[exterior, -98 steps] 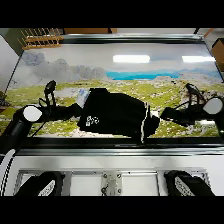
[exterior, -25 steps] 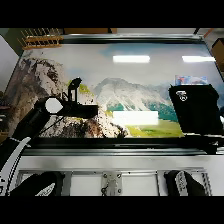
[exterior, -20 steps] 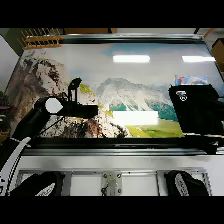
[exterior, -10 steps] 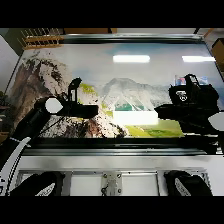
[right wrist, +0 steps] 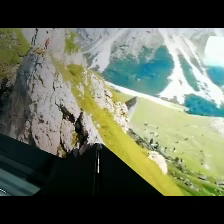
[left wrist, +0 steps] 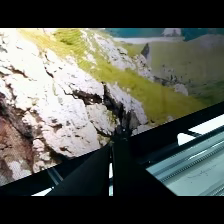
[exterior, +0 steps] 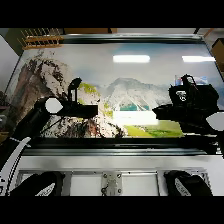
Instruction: Fold the clothes and pants, and hang the long-sleeved shirts on hangers.
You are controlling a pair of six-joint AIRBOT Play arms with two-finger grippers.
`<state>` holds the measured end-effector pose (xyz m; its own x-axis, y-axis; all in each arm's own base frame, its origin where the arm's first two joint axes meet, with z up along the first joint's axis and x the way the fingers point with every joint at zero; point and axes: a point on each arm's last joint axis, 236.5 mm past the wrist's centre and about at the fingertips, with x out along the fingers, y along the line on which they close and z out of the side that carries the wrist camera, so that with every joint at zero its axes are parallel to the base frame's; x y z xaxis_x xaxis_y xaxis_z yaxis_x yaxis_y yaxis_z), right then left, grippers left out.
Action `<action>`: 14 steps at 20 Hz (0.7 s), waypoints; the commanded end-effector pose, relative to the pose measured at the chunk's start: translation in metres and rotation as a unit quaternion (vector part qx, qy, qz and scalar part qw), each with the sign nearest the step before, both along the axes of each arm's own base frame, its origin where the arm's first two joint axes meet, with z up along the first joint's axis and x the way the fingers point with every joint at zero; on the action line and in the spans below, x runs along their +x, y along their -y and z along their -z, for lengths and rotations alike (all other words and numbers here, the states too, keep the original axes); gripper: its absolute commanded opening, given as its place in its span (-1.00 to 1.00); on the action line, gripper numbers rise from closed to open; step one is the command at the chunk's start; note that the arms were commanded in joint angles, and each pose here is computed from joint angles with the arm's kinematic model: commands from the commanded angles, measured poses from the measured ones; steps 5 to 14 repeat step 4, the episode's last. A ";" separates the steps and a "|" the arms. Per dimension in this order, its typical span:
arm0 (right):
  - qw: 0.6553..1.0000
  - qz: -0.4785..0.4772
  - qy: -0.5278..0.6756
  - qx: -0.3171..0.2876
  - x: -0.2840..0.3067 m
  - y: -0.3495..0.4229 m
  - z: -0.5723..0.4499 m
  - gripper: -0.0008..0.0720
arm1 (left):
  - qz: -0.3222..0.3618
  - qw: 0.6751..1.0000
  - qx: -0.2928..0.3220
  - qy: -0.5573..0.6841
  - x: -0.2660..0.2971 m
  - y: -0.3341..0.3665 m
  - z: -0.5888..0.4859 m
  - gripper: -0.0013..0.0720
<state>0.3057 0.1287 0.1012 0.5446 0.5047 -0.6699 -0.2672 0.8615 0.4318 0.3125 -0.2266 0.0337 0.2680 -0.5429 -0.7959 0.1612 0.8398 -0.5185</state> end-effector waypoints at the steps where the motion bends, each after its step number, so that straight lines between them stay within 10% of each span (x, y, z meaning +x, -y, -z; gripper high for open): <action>1: 1.000 0.000 -0.001 0.000 0.000 0.000 0.000 -0.90 | 0.000 1.000 0.000 0.000 0.000 0.000 0.000 -0.94; 14: 1.000 0.000 -0.001 0.000 0.000 0.000 0.000 -0.90 | 0.000 1.000 0.000 0.000 0.000 0.000 0.000 -0.93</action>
